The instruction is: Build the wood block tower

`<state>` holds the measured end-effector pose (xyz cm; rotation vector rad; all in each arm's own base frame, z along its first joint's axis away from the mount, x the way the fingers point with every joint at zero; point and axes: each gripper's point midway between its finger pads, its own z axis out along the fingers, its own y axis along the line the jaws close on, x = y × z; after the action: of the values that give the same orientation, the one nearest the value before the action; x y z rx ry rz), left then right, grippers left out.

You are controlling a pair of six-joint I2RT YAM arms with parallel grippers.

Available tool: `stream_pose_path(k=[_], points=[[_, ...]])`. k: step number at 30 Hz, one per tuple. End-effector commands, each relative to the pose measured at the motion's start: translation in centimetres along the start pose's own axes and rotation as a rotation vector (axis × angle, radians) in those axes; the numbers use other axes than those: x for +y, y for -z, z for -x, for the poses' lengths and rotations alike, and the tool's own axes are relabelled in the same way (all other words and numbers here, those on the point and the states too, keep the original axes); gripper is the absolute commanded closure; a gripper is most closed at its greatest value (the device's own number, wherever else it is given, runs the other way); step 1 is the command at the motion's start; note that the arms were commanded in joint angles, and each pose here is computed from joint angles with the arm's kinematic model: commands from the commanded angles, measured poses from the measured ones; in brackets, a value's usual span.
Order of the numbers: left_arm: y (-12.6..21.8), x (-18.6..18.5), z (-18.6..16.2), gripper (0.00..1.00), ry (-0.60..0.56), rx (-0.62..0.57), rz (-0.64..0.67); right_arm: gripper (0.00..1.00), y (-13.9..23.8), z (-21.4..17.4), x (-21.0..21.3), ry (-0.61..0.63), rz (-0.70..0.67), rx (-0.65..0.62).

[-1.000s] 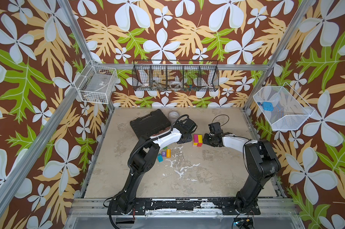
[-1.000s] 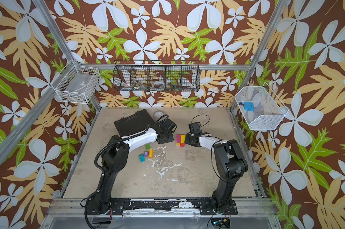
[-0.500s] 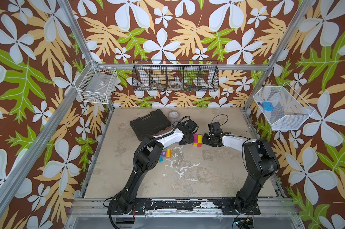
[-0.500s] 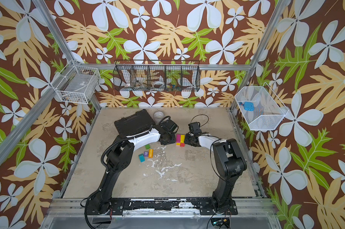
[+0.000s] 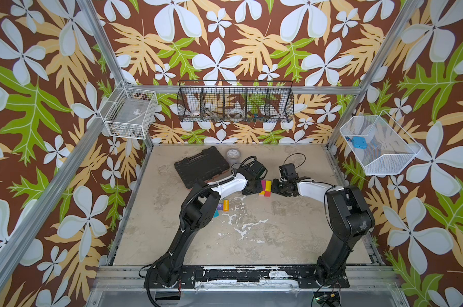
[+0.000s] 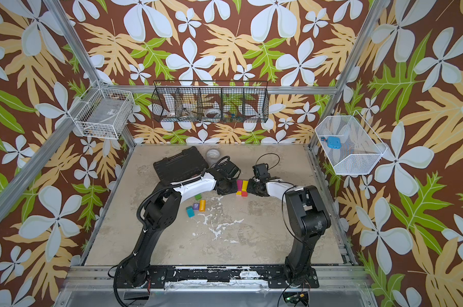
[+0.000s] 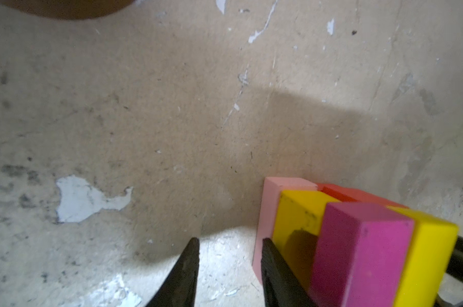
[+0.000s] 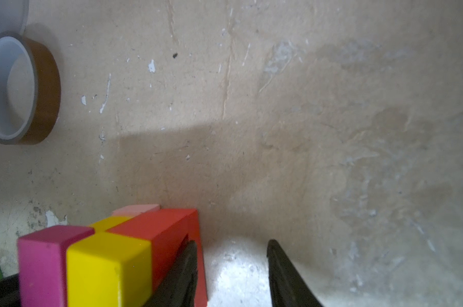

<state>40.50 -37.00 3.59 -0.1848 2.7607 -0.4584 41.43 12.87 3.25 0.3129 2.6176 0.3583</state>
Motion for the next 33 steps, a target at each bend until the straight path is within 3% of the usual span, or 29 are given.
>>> stream_pose_path(k=[1, 12, 17, 33], points=[[0.1, 0.0, 0.1, 0.59, 0.003, -0.008, 0.005, 0.56, 0.1, 0.0, -0.6, -0.002, -0.036, -0.001], [2.2, 1.1, 0.8, 0.58, 0.029, -0.063, 0.038, 0.53, 2.4, 1.4, -3.1, -0.079, -0.038, -0.052], [3.6, 1.1, 1.5, 0.58, 0.042, -0.093, 0.028, 0.5, 3.0, 2.1, -2.2, -0.064, 0.004, -0.075], [0.4, 0.6, 2.9, 0.58, 0.048, -0.045, 0.035, 0.5, 1.2, 2.6, -0.8, -0.025, 0.041, -0.011]])
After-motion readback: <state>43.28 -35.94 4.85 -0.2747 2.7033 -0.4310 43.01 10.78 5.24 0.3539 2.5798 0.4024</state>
